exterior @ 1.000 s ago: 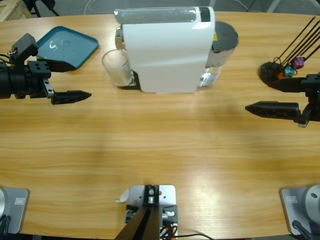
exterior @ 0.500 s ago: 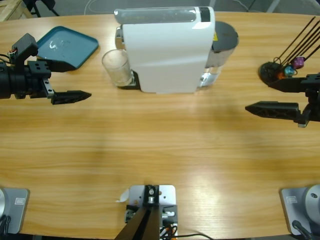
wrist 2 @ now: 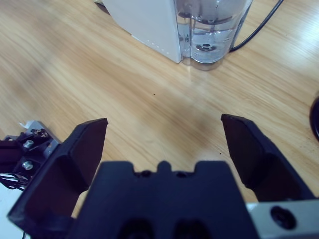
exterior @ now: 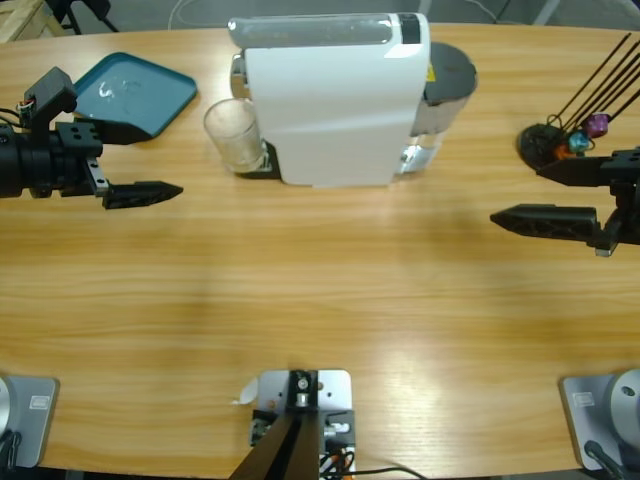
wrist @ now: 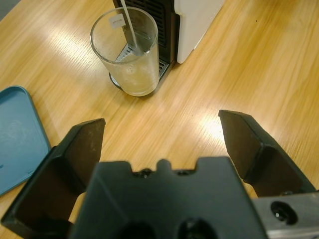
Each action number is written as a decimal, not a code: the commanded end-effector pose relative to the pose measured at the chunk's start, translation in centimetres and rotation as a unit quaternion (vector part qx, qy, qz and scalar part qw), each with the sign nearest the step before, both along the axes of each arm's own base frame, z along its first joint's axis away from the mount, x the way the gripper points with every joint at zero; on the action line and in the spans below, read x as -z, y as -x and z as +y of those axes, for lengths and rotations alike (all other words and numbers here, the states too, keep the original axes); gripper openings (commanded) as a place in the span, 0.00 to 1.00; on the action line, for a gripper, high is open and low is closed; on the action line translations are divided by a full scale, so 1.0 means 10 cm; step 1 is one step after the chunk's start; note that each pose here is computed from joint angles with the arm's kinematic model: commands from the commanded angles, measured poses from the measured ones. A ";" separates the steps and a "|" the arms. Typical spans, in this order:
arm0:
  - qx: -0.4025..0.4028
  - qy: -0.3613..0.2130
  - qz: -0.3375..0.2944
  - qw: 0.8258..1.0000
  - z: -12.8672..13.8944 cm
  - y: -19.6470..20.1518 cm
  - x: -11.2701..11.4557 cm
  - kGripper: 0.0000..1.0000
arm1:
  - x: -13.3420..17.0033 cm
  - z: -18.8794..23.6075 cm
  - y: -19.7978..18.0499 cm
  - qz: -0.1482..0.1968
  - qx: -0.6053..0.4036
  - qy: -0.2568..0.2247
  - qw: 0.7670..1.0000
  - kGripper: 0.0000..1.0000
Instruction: Pour coffee
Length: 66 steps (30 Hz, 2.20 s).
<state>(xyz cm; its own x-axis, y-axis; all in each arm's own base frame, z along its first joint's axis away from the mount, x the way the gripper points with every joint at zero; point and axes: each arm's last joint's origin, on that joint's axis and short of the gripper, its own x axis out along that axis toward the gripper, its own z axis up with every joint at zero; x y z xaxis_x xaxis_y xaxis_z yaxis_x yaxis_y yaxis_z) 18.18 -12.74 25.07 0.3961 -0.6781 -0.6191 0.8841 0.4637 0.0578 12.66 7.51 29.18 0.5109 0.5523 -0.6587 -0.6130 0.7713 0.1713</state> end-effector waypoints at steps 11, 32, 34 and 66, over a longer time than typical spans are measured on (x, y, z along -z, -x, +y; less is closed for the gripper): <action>-0.009 -0.014 0.018 1.000 0.02 0.03 0.11 1.00 | 0.11 -0.02 0.02 0.012 0.000 0.011 1.000 1.00; 0.003 -0.024 0.065 0.998 -0.26 -0.46 0.34 1.00 | 0.17 0.04 -0.06 0.034 -0.007 0.019 0.999 1.00; 0.000 -0.025 0.060 0.998 -0.32 -0.58 0.33 1.00 | 0.18 0.05 -0.07 0.036 -0.007 0.020 0.999 1.00; 0.032 -0.008 0.078 0.996 -0.76 -1.16 0.53 1.00 | 0.25 0.11 -0.18 0.061 -0.011 0.026 0.998 1.00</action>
